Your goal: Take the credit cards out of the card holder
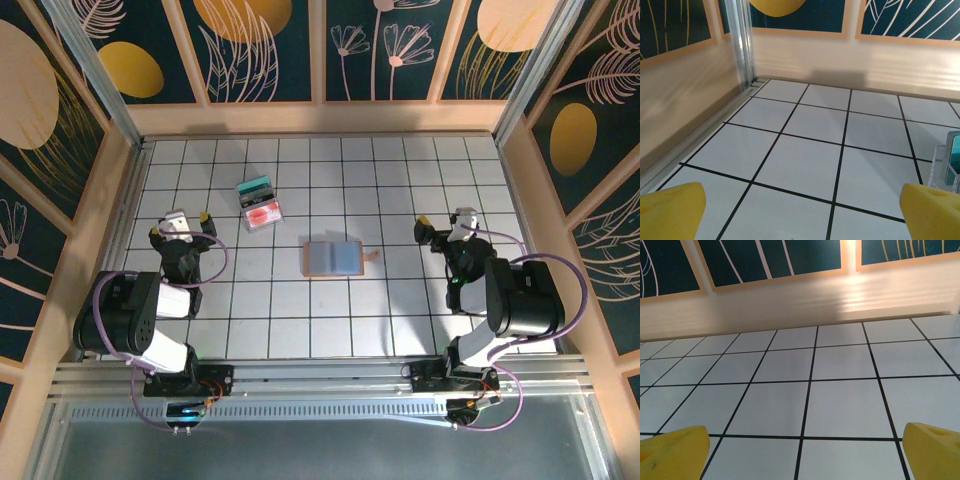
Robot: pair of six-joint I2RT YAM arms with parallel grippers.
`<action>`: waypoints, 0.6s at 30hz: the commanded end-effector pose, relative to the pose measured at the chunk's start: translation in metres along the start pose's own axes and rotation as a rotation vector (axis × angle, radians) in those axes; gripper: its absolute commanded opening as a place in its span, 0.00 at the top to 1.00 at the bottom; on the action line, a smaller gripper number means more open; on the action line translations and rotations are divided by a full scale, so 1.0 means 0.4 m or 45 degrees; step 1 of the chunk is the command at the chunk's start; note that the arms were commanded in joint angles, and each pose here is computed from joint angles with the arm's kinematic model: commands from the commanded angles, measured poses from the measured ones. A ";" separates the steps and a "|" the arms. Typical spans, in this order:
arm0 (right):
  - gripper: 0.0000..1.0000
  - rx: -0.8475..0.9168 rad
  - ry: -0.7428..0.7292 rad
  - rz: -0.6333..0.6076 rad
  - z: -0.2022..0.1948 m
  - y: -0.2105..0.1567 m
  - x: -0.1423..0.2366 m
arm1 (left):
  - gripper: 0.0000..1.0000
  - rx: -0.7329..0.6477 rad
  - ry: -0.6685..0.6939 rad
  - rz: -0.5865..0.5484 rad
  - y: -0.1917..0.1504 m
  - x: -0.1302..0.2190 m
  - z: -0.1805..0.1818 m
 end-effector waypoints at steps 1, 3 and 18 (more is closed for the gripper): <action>0.01 0.017 -0.016 -0.016 -0.008 0.006 -0.001 | 0.01 0.045 -0.007 -0.063 0.028 -0.001 -0.002; 0.01 0.016 -0.016 -0.016 -0.008 0.005 -0.001 | 0.01 0.046 -0.007 -0.064 0.028 -0.001 -0.002; 0.01 0.016 -0.017 -0.015 -0.008 0.005 -0.001 | 0.01 0.044 -0.005 -0.061 0.026 -0.001 0.000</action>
Point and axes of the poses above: each hand's point on the last joint's axis, 136 mm out from that joint toward the fingers, its own x axis back along the fingers, its own z axis along the line the jaws close on, y = z × x, the point moved 4 cm from there along x, back along the fingers, and after that the axes turned 14 degrees about x, right-handed, at the moved point
